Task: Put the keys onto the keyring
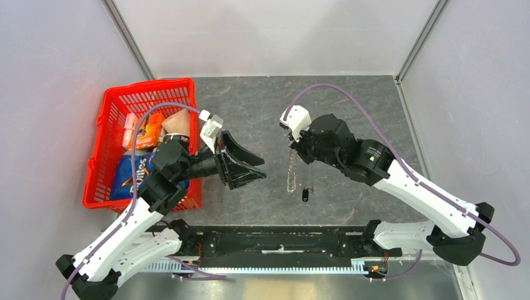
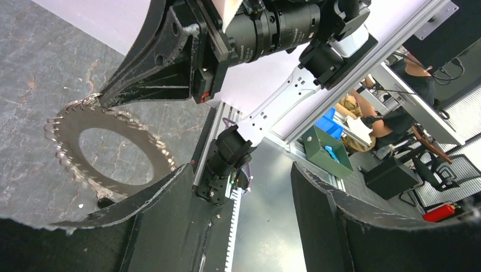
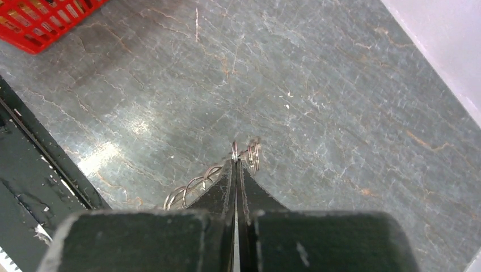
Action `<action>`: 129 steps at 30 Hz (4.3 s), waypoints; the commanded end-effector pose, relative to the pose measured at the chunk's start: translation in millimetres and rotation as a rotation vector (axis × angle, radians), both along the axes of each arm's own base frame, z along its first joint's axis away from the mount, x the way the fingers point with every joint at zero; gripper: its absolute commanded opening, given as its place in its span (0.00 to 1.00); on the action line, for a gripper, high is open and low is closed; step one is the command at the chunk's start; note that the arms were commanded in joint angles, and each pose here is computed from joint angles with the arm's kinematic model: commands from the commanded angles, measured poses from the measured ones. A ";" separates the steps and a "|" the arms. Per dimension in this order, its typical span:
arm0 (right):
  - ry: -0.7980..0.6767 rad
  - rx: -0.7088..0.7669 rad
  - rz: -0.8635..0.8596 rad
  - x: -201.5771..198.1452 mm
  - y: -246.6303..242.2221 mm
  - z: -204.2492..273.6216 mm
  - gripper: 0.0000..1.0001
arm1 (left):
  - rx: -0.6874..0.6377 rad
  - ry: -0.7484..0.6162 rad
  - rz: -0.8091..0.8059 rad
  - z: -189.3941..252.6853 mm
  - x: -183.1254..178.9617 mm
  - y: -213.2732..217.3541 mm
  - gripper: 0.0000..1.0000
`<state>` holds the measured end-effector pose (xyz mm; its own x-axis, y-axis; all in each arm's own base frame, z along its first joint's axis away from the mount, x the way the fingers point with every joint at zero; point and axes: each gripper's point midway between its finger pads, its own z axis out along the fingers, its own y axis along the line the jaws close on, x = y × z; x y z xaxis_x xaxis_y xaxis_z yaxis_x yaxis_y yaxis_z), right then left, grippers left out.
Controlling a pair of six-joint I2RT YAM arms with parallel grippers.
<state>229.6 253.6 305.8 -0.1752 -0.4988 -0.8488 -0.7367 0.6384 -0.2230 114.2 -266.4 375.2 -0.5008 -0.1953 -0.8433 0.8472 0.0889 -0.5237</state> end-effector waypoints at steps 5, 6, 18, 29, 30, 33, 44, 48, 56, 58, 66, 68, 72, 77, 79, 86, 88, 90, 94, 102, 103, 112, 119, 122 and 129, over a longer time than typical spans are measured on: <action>-0.011 0.180 0.068 -11.6 11.3 34.5 0.00 | 0.003 -0.055 0.014 6.6 0.8 2.7 0.71; -0.003 0.181 0.087 -14.7 12.9 33.8 0.00 | 0.004 -0.055 0.010 6.2 0.5 2.3 0.71; 0.084 0.270 0.385 -76.1 23.5 70.1 0.00 | -0.012 -0.065 0.048 12.8 12.7 -1.8 0.71; 0.165 0.288 0.419 -98.3 14.3 82.9 0.00 | -0.093 -0.069 -0.042 33.6 3.2 -9.0 0.71; 0.163 0.292 0.417 -97.8 14.8 82.8 0.00 | -0.099 -0.068 -0.047 35.1 3.4 -10.1 0.71; 0.176 0.322 0.458 -105.6 18.5 89.0 0.00 | -0.110 -0.064 -0.067 37.1 4.9 -14.2 0.70; 0.239 0.393 0.474 -113.2 27.8 101.4 0.00 | -0.171 -0.082 -0.123 47.6 2.9 -20.0 0.63; 0.251 0.432 0.450 -109.4 32.6 106.6 0.00 | -0.176 -0.086 -0.140 47.5 -1.0 -19.4 0.56; 0.249 0.554 0.427 -106.7 39.8 133.3 0.00 | -0.182 -0.094 -0.154 47.1 -4.2 -18.6 0.51; 0.248 0.575 0.427 -107.3 40.0 138.4 0.00 | -0.184 -0.096 -0.157 47.4 -4.7 -18.5 0.49; 0.235 0.642 0.473 -115.1 41.6 154.8 0.00 | -0.204 -0.113 -0.172 54.1 -9.8 -15.7 0.46; 0.241 0.648 0.483 -116.9 42.9 156.1 0.00 | -0.204 -0.112 -0.174 53.9 -10.2 -15.8 0.45; 0.246 0.654 0.493 -117.7 44.7 157.1 0.00 | -0.205 -0.113 -0.176 53.8 -10.2 -16.0 0.41; 0.254 0.656 0.504 -120.0 45.0 156.6 0.00 | -0.212 -0.118 -0.177 55.9 -10.7 -15.5 0.38; 0.259 0.655 0.504 -120.2 45.5 155.6 0.00 | -0.214 -0.117 -0.178 56.5 -10.3 -16.0 0.37; 0.271 0.648 0.512 -122.1 45.9 150.5 0.00 | -0.226 -0.117 -0.185 58.2 -11.0 -16.0 0.35; 0.274 0.646 0.513 -122.8 45.6 149.1 0.00 | -0.230 -0.119 -0.186 58.7 -11.4 -15.7 0.34; 0.275 0.648 0.521 -124.5 45.1 149.7 0.00 | -0.231 -0.116 -0.187 58.2 -11.0 -16.2 0.34; 0.280 0.648 0.532 -126.8 45.0 149.3 0.00 | -0.238 -0.113 -0.195 58.6 -11.0 -17.2 0.34; 0.280 0.652 0.544 -129.3 44.4 150.1 0.00 | -0.238 -0.105 -0.201 57.2 -10.2 -18.7 0.27; 0.277 0.655 0.543 -129.4 43.9 151.1 0.00 | -0.239 -0.104 -0.203 57.4 -10.6 -18.5 0.25; 0.266 0.665 0.534 -126.5 44.7 152.1 0.00 | -0.240 -0.109 -0.214 57.2 -13.2 -17.7 0.02; 0.261 0.663 0.515 -121.8 46.4 149.8 0.00 | -0.261 -0.139 -0.239 59.0 -21.5 -13.9 0.02; 0.258 0.667 0.520 -122.3 46.5 150.9 0.06 | -0.263 -0.147 -0.242 59.5 -23.2 -12.7 0.02; 0.257 0.671 0.527 -125.7 43.4 152.0 0.28 | -0.264 -0.151 -0.239 59.6 -24.2 -11.6 0.02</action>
<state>108.8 302.0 432.9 -0.3404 -0.0587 -0.9384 -0.9298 0.1692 0.3267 101.3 -284.4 426.1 -0.4510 -0.2962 -0.8419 0.8908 -0.2078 -0.4041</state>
